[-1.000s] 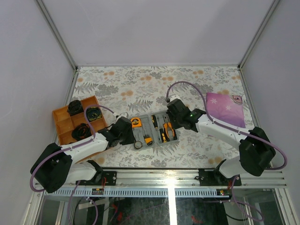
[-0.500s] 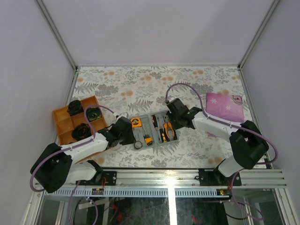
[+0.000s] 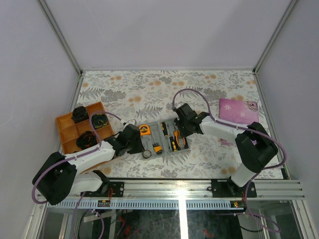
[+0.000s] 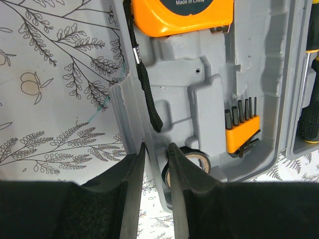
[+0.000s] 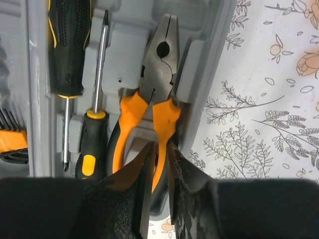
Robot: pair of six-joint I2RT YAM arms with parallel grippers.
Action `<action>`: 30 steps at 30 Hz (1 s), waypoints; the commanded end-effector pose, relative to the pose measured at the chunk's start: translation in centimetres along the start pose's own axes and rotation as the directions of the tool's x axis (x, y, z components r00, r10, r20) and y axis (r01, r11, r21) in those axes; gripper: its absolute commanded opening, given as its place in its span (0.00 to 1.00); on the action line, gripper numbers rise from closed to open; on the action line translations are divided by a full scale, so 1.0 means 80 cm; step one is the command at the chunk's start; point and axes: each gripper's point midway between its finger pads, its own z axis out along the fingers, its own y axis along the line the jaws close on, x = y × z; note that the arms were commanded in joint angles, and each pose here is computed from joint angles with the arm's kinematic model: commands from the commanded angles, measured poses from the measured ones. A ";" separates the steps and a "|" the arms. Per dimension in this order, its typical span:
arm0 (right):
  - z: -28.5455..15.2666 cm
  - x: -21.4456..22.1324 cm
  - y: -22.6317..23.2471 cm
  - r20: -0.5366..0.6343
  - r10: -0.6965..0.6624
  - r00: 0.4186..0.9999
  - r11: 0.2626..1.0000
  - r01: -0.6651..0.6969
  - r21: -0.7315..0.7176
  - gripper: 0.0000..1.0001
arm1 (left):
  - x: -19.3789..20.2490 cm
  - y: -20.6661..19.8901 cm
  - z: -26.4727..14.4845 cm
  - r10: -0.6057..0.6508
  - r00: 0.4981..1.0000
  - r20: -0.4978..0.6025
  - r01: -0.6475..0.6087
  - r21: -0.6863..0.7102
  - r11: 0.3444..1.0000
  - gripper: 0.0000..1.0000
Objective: Sort the tools into containers
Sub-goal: Place the pliers in the storage box.
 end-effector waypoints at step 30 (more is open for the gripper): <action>0.026 -0.060 0.007 0.016 -0.026 1.000 1.000 0.026 0.000 0.23 | -0.003 -0.003 0.005 0.019 1.000 0.005 -0.019 0.014 1.000 0.23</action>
